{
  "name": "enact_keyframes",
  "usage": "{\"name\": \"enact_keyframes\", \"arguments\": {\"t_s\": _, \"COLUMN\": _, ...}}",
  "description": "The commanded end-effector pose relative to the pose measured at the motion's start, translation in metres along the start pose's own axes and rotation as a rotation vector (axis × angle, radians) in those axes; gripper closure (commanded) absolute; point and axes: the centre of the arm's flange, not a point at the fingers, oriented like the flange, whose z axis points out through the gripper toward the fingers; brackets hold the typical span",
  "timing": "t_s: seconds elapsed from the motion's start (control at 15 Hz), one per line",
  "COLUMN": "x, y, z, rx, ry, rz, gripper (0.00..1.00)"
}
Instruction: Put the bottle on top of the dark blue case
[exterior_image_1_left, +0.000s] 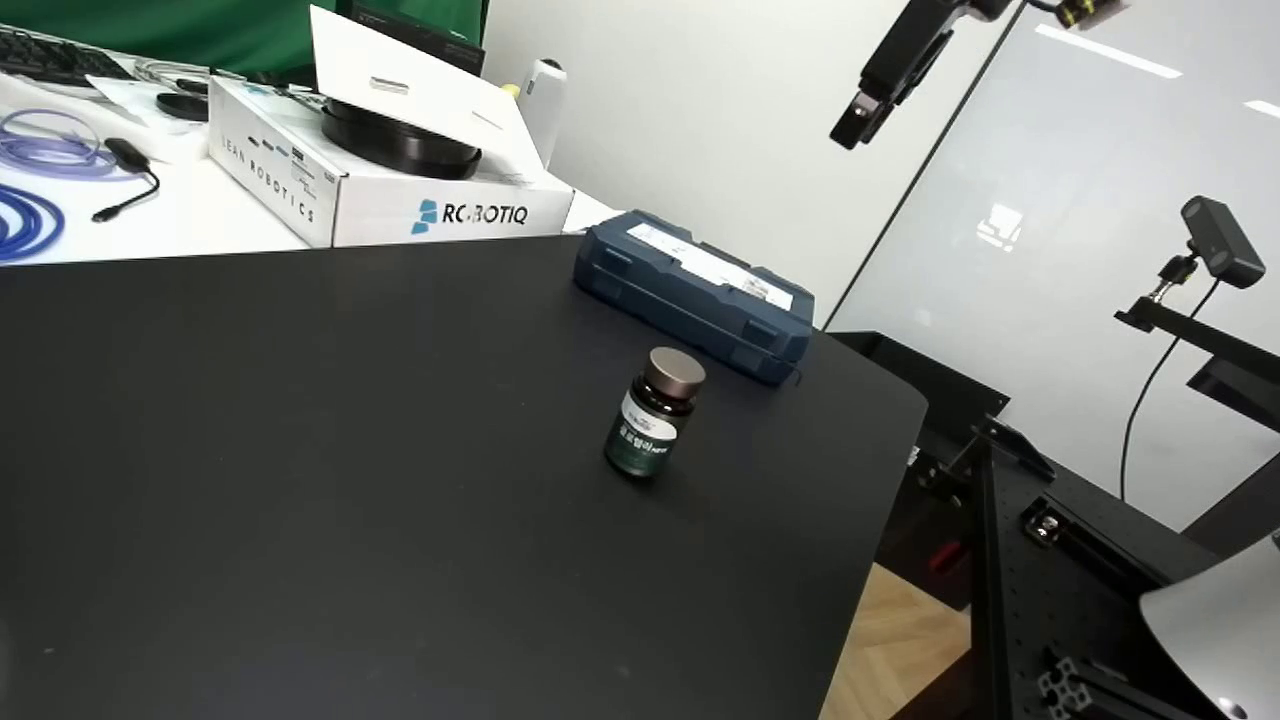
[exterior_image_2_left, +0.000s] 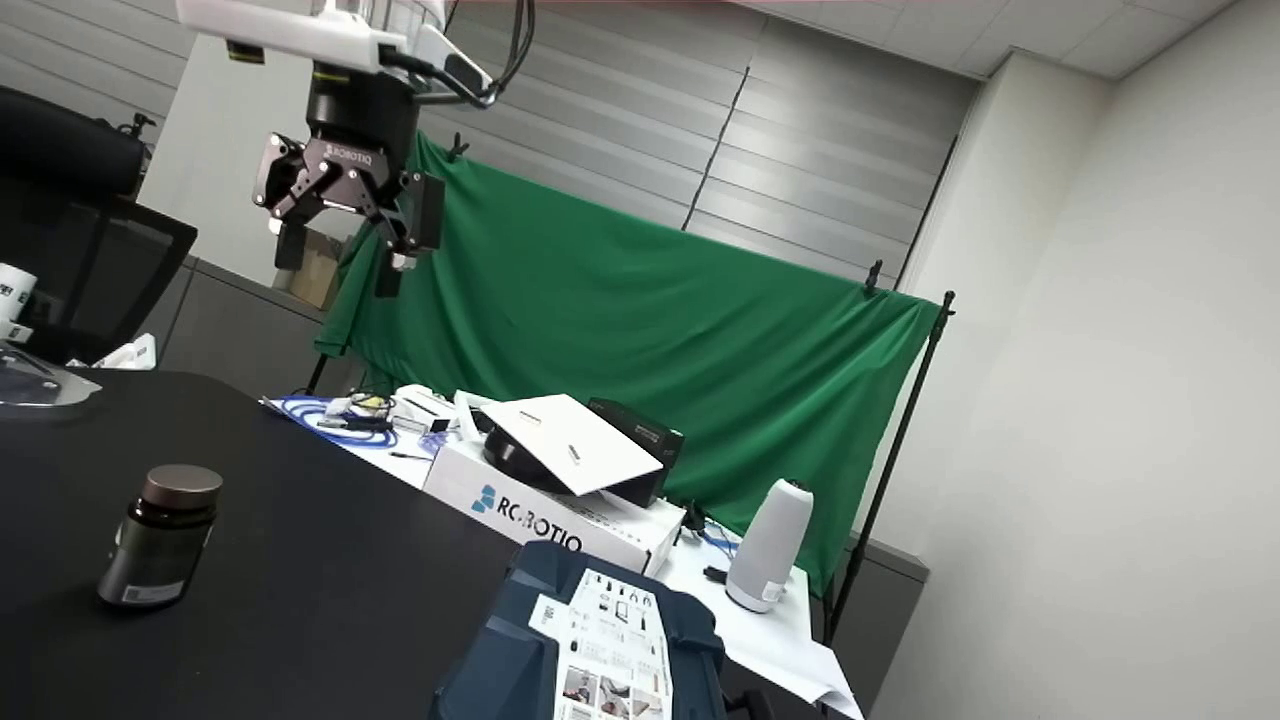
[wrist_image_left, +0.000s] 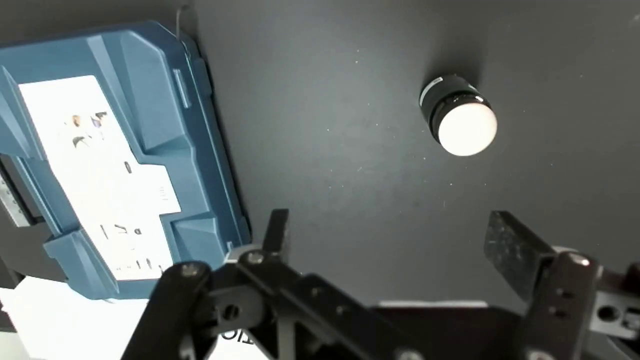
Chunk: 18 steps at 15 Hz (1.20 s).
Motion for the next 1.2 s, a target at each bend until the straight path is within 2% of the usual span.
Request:
{"name": "enact_keyframes", "arguments": {"t_s": 0.0, "x": 0.052, "y": -0.022, "z": 0.032, "rx": 0.004, "ry": -0.021, "rz": -0.054, "gripper": 0.00}}
{"name": "enact_keyframes", "arguments": {"t_s": 0.2, "x": 0.065, "y": -0.050, "z": 0.061, "rx": 0.014, "ry": -0.061, "rz": -0.098, "gripper": 0.00}}
{"name": "enact_keyframes", "arguments": {"t_s": 0.47, "x": 0.065, "y": -0.074, "z": 0.106, "rx": 0.006, "ry": -0.107, "rz": -0.166, "gripper": 0.00}}
{"name": "enact_keyframes", "arguments": {"t_s": 0.8, "x": 0.066, "y": -0.088, "z": 0.152, "rx": 0.017, "ry": -0.123, "rz": -0.238, "gripper": 0.00}}
{"name": "enact_keyframes", "arguments": {"t_s": 1.13, "x": 0.059, "y": -0.096, "z": 0.170, "rx": 0.061, "ry": -0.169, "rz": -0.261, "gripper": 0.00}}
